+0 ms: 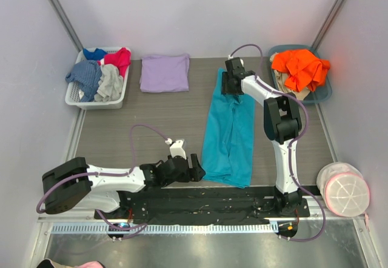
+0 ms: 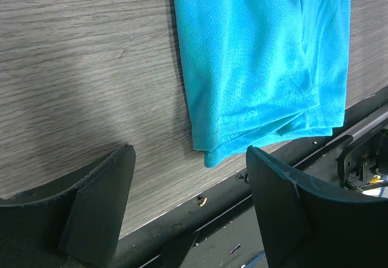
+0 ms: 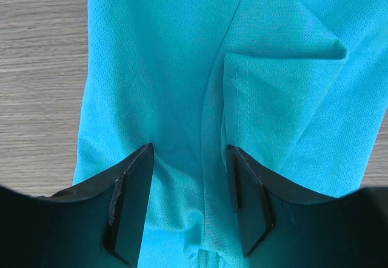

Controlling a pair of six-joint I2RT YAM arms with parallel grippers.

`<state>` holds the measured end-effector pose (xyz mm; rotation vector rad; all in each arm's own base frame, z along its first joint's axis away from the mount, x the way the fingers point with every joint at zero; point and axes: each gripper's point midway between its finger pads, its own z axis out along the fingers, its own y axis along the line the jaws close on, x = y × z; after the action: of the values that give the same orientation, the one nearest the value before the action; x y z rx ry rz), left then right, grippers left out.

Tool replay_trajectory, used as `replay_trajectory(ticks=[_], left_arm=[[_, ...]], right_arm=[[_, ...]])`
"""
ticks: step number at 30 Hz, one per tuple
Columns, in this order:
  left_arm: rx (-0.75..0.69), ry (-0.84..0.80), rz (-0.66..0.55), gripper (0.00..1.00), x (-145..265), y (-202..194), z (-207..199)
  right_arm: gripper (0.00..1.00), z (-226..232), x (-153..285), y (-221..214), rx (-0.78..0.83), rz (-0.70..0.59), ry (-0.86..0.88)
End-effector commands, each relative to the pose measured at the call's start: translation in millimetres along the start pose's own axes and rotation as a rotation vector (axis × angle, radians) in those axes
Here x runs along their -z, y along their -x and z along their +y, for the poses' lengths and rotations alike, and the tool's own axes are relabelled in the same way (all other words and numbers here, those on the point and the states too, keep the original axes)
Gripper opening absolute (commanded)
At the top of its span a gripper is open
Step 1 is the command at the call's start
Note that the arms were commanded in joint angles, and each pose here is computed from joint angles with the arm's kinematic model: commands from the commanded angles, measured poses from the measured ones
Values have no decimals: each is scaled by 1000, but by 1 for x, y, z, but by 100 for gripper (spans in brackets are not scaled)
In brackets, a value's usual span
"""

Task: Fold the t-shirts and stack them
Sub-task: Fold the tshirt

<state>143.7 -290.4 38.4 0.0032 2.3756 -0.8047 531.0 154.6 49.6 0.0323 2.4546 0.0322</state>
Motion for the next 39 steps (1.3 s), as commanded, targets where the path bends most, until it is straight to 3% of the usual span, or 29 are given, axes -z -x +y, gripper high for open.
replay_trajectory(ticks=[1, 7, 14, 30, 35, 39], left_arm=[[-39, 105, 49, 80, -1, -15, 29], [-38, 101, 52, 80, -2, -16, 28], [-33, 101, 47, 80, 0, -15, 30], [-32, 108, 56, 80, -1, -19, 33], [-29, 104, 55, 80, -1, -19, 32], [-30, 107, 57, 80, -1, -19, 34]], right_arm=[[58, 6, 26, 42, -1, -117, 21], [59, 5, 34, 54, 4, -145, 14], [59, -5, 19, 34, 7, -98, -44], [60, -99, 46, 28, -46, -139, -556], [60, -111, 58, 28, -76, -154, -598], [60, -100, 56, 29, -111, -141, -490]])
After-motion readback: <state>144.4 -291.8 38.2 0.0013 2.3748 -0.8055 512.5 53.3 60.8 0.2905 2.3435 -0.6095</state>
